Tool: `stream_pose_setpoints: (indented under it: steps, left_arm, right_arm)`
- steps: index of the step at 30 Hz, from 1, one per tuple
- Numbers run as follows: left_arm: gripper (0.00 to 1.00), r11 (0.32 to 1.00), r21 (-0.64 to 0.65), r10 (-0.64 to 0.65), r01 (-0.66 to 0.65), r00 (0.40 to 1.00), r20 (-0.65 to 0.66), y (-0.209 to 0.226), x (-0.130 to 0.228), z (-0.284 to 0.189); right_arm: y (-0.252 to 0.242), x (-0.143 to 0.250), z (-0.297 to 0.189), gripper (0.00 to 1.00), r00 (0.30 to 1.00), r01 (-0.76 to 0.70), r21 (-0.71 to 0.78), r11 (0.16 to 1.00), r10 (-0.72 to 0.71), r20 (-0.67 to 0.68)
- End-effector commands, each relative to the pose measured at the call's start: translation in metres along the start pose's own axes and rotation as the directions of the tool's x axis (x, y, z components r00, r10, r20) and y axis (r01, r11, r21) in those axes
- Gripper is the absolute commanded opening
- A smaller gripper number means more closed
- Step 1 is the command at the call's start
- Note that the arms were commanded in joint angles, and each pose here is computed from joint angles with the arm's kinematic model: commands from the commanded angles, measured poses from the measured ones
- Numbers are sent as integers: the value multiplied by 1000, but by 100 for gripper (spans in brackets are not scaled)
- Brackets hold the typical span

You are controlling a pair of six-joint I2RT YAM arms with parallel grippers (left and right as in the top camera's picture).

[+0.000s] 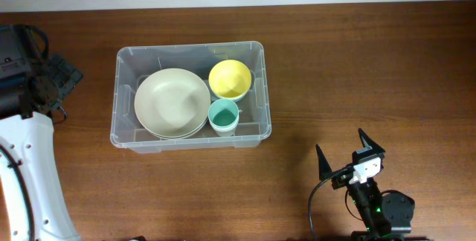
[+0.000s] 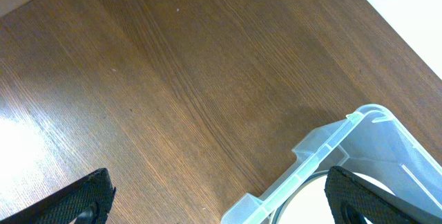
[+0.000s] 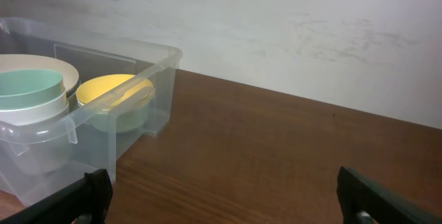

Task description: Pack container

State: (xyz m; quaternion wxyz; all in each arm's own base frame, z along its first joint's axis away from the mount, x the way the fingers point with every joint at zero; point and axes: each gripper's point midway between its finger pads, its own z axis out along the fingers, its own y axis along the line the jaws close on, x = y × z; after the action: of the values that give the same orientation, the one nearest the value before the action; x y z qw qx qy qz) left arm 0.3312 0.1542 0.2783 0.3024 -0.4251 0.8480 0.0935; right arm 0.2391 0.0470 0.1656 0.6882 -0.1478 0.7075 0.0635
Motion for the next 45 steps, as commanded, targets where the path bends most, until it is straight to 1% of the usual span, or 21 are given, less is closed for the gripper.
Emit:
stream_pose_setpoints:
  steps: [1, 21, 25, 29, 32, 33, 34, 36, 39, 42, 45]
  left_arm:
    - [100, 1000, -7, 0, 0, 1000, -6, 2, 1, 4]
    - [100, 1000, -13, 3, -4, 1000, -20, 3, 4, 4]
    - [100, 999, 47, 9, -7, 998, -55, -9, 11, 3]
    - [100, 995, 61, 76, -74, 996, -36, -23, 16, 2]
    - [100, 983, 80, 161, -163, 987, 31, -42, 15, 1]
    - [99, 974, 102, 194, -201, 978, 70, -52, 14, 0]
    - [100, 947, 159, 253, -278, 954, 160, -77, 11, -4]
    - [100, 913, 212, 291, -347, 921, 258, -100, 11, -10]
    - [100, 845, 278, 325, -457, 852, 410, -129, 16, -24]
    - [100, 753, 323, 354, -574, 766, 537, -145, 27, -39]
    - [100, 657, 335, 375, -675, 678, 632, -146, 43, -50]
  right_arm:
    - [4, 1, 0, 99, 1000, -6, -22, 1000, 6, 3]
    - [4, 1, 0, 99, 1000, -6, -22, 1000, 6, 3]
    - [4, 1, 0, 99, 1000, -6, -22, 1000, 6, 3]
    - [4, 1, 0, 99, 1000, -6, -22, 1000, 6, 3]
    - [4, 1, 0, 99, 1000, -6, -22, 1000, 6, 3]
    - [4, 1, 0, 99, 1000, -6, -22, 1000, 6, 3]
    - [4, 1, 0, 99, 1000, -6, -22, 1000, 6, 3]
    - [4, 1, 0, 99, 1000, -7, -22, 1000, 7, 3]
    - [4, 1, 0, 99, 1000, -6, -22, 1000, 6, 3]
    - [4, 1, 0, 99, 1000, -6, -22, 1000, 6, 3]
    - [4, 1, 0, 99, 1000, -7, -22, 1000, 7, 3]
